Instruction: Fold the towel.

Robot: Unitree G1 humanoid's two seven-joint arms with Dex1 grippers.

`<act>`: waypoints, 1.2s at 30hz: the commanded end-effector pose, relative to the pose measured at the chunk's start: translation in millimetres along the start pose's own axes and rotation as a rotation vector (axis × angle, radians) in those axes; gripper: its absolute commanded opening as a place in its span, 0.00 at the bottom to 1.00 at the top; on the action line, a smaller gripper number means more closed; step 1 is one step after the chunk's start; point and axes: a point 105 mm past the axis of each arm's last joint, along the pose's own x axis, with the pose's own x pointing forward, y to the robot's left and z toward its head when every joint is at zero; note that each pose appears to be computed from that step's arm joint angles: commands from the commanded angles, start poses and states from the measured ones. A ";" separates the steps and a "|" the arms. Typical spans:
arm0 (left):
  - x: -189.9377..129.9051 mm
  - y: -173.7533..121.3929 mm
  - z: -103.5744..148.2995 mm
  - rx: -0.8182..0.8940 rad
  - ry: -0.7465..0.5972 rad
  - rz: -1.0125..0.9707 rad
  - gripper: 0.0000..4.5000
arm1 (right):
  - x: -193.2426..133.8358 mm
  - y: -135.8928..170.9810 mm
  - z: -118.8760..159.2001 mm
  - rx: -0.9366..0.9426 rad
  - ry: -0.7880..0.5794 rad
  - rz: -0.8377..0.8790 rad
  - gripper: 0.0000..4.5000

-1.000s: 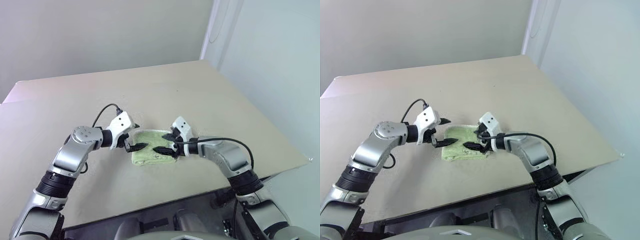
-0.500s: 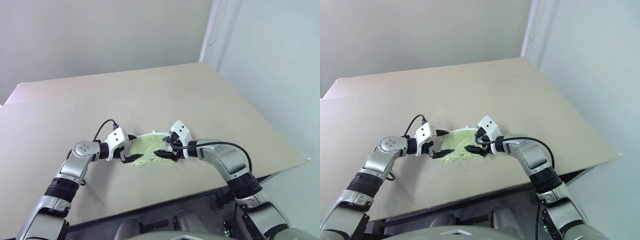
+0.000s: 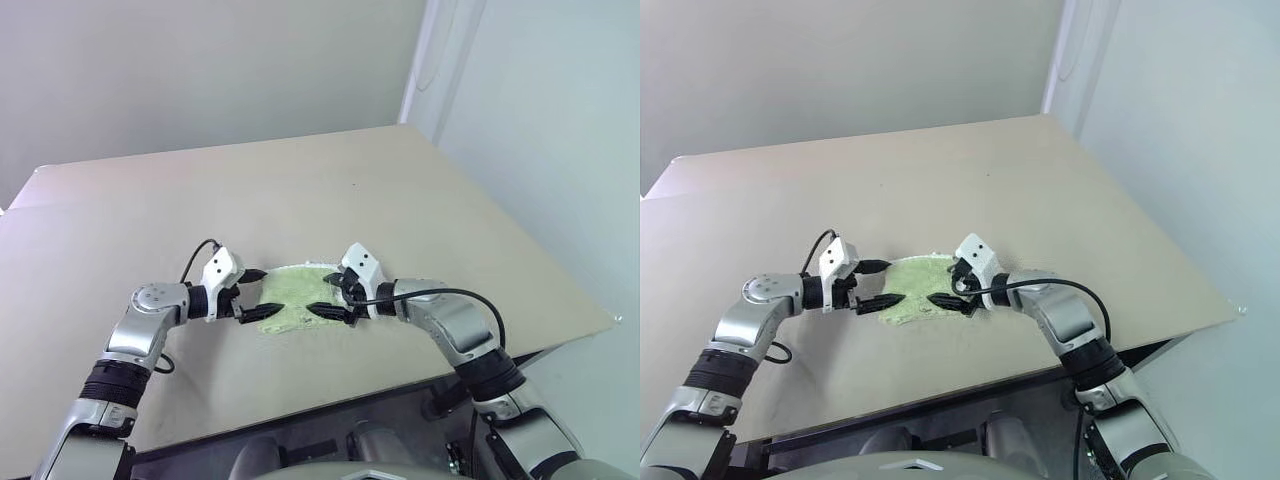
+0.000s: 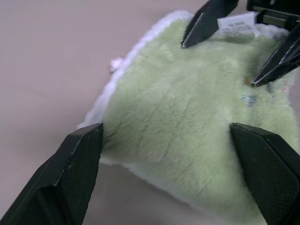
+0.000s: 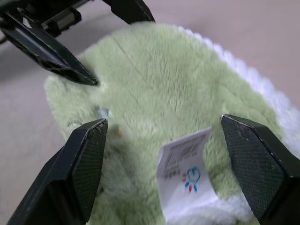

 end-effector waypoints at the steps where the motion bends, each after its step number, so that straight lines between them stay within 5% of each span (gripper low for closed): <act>1: -17.7 22.4 -3.6 0.040 -0.031 0.095 1.00 | -10.7 -3.1 33.0 -0.060 -0.131 0.002 0.90; 9: -39.8 31.6 -9.7 0.062 -0.048 0.147 1.00 | -29.1 22.8 61.2 -0.172 -0.199 0.147 0.90; 19: -17.7 10.1 15.9 0.060 -0.160 0.036 1.00 | -20.1 28.2 62.2 -0.211 -0.157 0.167 0.90; 36: -75.2 10.0 20.0 0.036 -0.077 0.036 1.00 | -7.0 32.8 26.2 -0.549 0.060 0.232 0.90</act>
